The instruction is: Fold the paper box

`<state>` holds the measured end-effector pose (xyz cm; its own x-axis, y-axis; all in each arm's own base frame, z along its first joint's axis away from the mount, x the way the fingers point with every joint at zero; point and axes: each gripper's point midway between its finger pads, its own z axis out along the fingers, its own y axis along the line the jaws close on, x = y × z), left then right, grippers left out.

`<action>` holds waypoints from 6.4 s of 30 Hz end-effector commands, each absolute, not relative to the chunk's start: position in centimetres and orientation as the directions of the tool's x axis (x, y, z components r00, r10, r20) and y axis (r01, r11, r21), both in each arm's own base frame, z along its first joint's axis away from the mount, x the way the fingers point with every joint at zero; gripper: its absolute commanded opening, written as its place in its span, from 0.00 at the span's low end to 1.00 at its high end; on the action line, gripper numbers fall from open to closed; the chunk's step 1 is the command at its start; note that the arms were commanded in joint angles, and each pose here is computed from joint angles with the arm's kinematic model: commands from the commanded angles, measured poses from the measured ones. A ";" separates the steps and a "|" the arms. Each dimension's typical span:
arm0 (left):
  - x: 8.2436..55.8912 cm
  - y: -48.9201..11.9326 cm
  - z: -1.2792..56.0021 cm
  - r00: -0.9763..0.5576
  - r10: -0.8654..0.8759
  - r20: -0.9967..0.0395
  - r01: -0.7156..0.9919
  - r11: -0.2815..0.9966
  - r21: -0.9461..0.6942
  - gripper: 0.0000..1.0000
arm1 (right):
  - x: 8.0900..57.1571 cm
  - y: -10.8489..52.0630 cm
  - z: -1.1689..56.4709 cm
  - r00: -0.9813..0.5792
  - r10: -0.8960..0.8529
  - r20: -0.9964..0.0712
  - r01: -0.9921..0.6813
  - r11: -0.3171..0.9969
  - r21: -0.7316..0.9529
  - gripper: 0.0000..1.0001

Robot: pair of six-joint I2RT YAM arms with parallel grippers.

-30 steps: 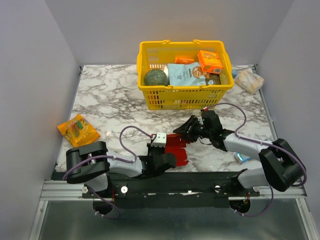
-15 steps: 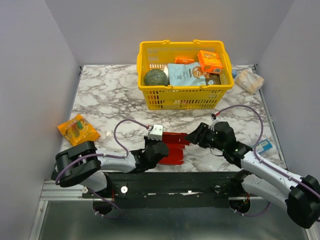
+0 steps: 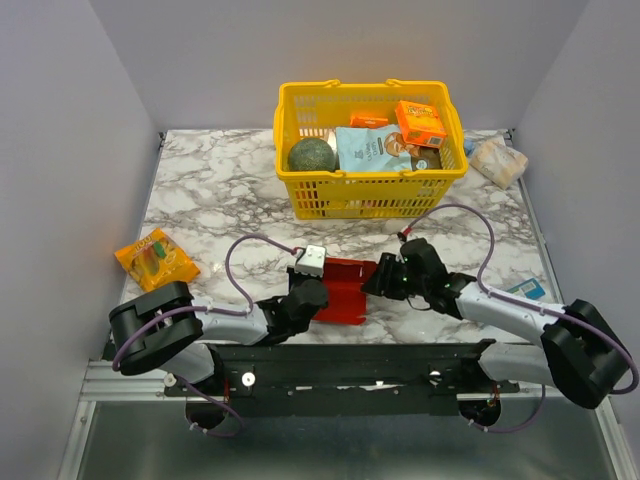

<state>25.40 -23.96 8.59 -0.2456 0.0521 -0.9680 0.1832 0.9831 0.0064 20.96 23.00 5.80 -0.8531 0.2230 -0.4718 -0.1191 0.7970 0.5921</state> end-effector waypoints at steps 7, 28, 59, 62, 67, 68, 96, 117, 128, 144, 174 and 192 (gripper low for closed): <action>25.4 -24.0 9.1 -0.220 -0.004 -0.975 0.195 0.980 -0.048 0.00 | 24.0 25.0 6.4 -0.834 0.254 -0.491 -0.109 0.795 0.597 0.52; 25.4 -24.0 9.1 -0.221 -0.011 -0.975 0.192 0.980 -0.054 0.00 | 23.6 23.3 3.5 -0.865 0.253 -0.433 0.001 0.864 0.503 0.52; 25.2 -25.6 8.3 -0.244 0.027 -0.969 0.232 0.972 -0.031 0.00 | 23.2 29.1 7.1 -0.885 0.241 -0.398 -0.080 0.764 0.640 0.30; 25.2 -25.7 8.2 -0.244 0.029 -0.969 0.235 0.972 -0.030 0.00 | 23.2 29.4 6.6 -0.890 0.233 -0.393 -0.077 0.772 0.631 0.30; 25.1 -25.8 8.2 -0.245 0.029 -0.969 0.242 0.970 -0.032 0.00 | 23.0 29.6 5.5 -0.898 0.241 -0.367 -0.045 0.780 0.624 0.30; 25.1 -25.9 8.3 -0.245 0.026 -0.969 0.243 0.969 -0.035 0.00 | 22.9 29.7 5.4 -0.900 0.241 -0.363 -0.045 0.777 0.628 0.30; 25.2 -26.2 6.9 -0.280 0.045 -0.959 0.239 0.971 -0.024 0.00 | 22.6 30.5 4.6 -0.892 0.208 -0.402 -0.064 0.822 0.566 0.33; 26.8 -22.7 7.2 -0.286 -0.001 -0.958 0.155 0.987 -0.047 0.00 | 24.3 19.6 13.1 -0.701 0.319 -0.638 -0.080 0.853 0.516 0.54; 26.8 -22.8 7.4 -0.283 -0.005 -0.959 0.160 0.986 -0.052 0.00 | 29.6 19.5 7.3 -0.790 0.308 -0.531 -0.038 0.839 0.544 0.53; 26.8 -23.3 6.3 -0.314 0.013 -0.949 0.164 0.986 -0.041 0.00 | 23.8 24.3 5.1 -0.884 0.234 -0.405 -0.138 0.696 0.704 0.48; 26.4 -24.6 6.8 -0.296 -0.002 -0.955 0.249 0.965 -0.079 0.00 | 27.4 25.1 5.3 -0.722 0.075 -0.687 -0.335 0.832 0.443 0.46; 25.9 -26.1 7.2 -0.280 0.006 -0.960 0.345 0.934 -0.095 0.00 | 31.5 24.4 5.8 -0.560 -0.135 -0.818 -0.459 0.872 0.170 0.52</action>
